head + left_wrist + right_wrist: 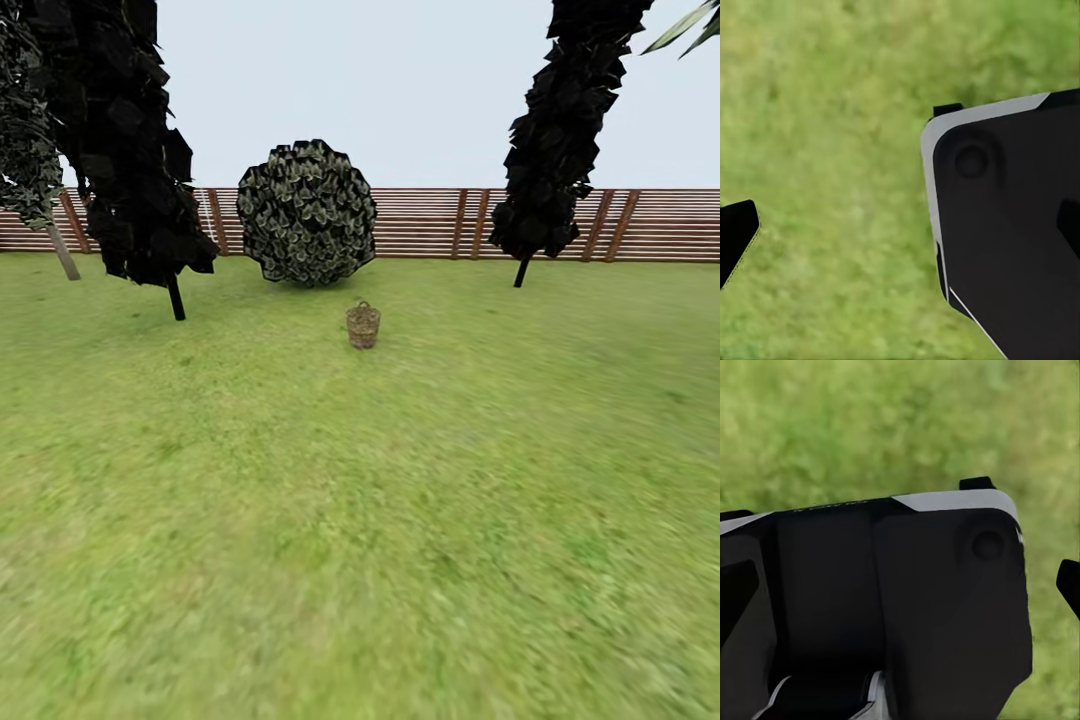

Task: Take the three Easter eggs out of the wicker basket on the lawn in the garden, then place them on the lawn next to a single tree (choose any tree) so that all three eggs are next to the same tree and none are left in the basket.

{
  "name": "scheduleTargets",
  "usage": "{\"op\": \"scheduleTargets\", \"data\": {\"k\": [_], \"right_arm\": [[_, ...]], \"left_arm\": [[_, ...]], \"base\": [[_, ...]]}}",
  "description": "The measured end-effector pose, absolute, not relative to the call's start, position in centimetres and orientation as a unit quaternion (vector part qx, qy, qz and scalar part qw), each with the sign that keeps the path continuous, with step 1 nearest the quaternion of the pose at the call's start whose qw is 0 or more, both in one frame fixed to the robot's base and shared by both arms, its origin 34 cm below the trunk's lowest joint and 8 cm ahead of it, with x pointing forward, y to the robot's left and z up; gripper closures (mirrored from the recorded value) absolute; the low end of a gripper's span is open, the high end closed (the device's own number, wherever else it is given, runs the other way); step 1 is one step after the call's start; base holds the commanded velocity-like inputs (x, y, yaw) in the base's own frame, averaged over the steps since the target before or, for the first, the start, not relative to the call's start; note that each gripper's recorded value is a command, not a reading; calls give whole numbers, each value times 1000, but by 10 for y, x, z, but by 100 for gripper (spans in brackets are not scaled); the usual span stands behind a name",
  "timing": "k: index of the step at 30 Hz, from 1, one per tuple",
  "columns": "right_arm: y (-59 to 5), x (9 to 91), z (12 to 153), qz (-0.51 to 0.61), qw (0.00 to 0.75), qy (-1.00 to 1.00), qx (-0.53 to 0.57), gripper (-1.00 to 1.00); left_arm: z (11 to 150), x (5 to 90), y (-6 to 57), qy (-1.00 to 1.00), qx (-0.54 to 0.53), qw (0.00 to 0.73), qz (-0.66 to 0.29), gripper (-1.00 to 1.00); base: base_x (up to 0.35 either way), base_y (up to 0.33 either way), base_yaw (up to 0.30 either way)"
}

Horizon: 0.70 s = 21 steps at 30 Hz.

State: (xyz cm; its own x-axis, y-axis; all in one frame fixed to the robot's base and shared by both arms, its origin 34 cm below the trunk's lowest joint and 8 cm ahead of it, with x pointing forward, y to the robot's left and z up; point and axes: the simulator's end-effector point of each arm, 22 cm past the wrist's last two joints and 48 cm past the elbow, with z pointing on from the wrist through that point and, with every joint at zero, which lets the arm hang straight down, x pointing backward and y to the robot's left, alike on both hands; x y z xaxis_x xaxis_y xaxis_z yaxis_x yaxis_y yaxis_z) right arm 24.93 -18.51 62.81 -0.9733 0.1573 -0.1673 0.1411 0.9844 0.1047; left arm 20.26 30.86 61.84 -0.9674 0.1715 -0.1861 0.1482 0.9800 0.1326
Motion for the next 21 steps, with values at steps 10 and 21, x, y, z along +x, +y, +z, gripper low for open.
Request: {"op": "scheduleTargets", "data": {"k": [10, 21], "right_arm": [[-187, 250, 628, 45, 88, 992, 77, -100], [-185, 249, 628, 48, 88, 991, 84, -100]], "left_arm": [[618, 201, 309, 991, 71, 95, 60, -100], [618, 194, 316, 993, 1, 93, 68, -100]], "base": [[273, 208, 0], [311, 143, 0]]}}
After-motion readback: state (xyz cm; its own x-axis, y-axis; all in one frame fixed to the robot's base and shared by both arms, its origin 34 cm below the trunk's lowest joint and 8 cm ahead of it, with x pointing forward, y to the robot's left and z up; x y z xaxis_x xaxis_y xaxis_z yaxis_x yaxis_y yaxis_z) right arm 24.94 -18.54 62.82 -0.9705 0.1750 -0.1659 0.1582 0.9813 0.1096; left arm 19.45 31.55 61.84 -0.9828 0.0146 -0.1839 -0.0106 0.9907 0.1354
